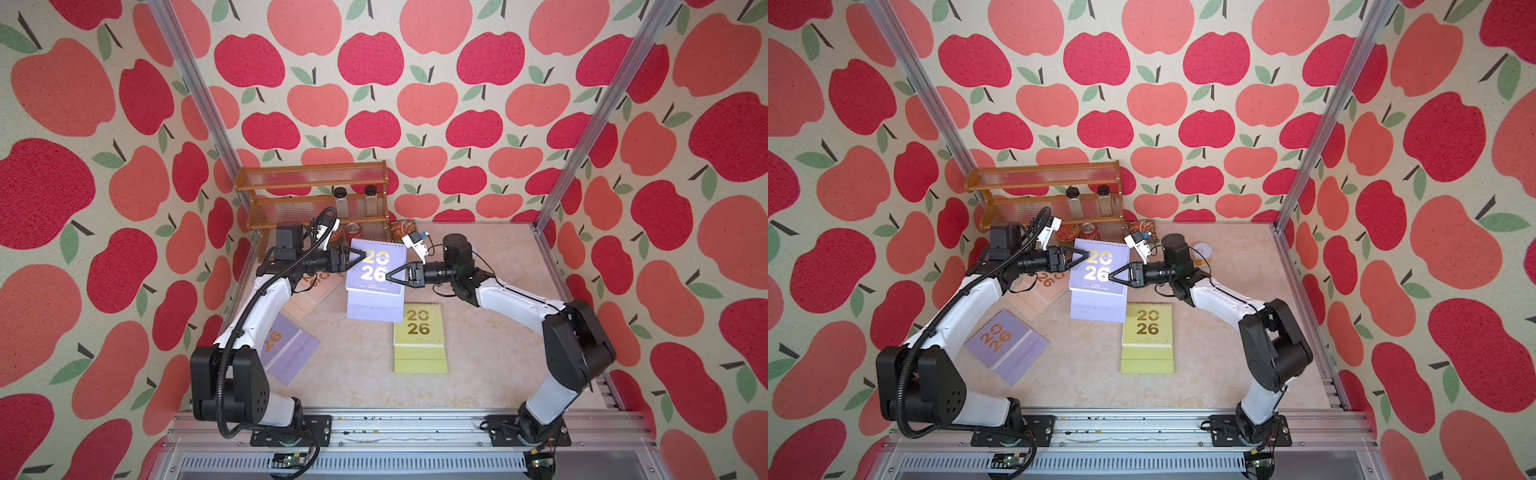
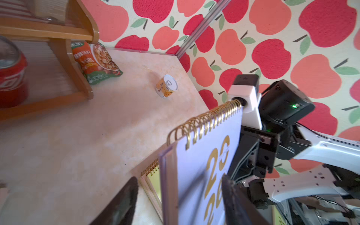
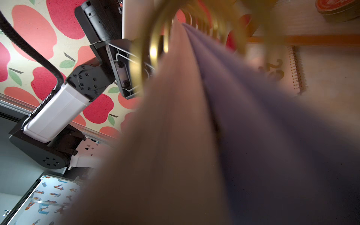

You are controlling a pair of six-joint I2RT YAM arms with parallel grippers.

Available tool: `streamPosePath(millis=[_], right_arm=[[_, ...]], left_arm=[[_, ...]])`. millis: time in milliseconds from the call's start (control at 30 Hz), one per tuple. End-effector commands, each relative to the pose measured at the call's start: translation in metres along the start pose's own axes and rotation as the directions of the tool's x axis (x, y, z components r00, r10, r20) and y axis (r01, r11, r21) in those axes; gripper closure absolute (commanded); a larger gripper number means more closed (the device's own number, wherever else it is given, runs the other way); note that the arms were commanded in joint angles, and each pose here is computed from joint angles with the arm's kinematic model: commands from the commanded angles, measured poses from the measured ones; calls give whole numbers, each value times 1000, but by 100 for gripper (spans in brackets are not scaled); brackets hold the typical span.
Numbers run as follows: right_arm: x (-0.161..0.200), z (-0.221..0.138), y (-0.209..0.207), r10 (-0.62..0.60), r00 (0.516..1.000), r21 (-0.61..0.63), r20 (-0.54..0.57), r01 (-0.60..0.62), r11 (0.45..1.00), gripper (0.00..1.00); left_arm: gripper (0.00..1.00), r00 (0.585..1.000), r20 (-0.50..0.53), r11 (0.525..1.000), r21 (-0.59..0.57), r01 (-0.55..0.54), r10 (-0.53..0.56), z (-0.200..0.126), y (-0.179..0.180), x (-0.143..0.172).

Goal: Stack the calendars
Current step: Pick up the calendar at the center of the board, then place the calendar at the calendar.

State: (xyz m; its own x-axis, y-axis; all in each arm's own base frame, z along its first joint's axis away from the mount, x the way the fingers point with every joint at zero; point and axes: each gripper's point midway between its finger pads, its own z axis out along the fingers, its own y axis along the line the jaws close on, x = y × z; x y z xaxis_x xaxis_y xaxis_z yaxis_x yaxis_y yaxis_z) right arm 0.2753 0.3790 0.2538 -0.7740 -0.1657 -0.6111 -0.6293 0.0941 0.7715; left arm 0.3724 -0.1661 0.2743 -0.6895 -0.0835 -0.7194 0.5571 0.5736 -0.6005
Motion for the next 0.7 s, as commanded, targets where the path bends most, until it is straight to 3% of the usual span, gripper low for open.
streamPosePath(millis=[0, 133, 200, 400, 667], right_arm=[[21, -26, 2, 37, 998, 98, -57, -31, 995, 100], [46, -57, 3, 127, 988, 139, -89, -114, 984, 100], [59, -67, 3, 165, 981, 137, -101, -150, 979, 100], [92, -80, -5, 260, 957, 128, -124, -245, 961, 100], [109, -81, -19, 321, 937, 114, -140, -307, 945, 100]], left_arm=[[12, 994, 30, 974, -205, -98, 106, -11, 11, -6], [8, 986, 54, 954, -267, -139, 158, -12, 7, -7], [1, 985, 63, 952, -273, -139, 162, -9, 7, -6], [0, 981, 64, 947, -278, -158, 182, -2, 5, -3], [0, 983, 71, 959, -241, -147, 168, 3, 2, 3]])
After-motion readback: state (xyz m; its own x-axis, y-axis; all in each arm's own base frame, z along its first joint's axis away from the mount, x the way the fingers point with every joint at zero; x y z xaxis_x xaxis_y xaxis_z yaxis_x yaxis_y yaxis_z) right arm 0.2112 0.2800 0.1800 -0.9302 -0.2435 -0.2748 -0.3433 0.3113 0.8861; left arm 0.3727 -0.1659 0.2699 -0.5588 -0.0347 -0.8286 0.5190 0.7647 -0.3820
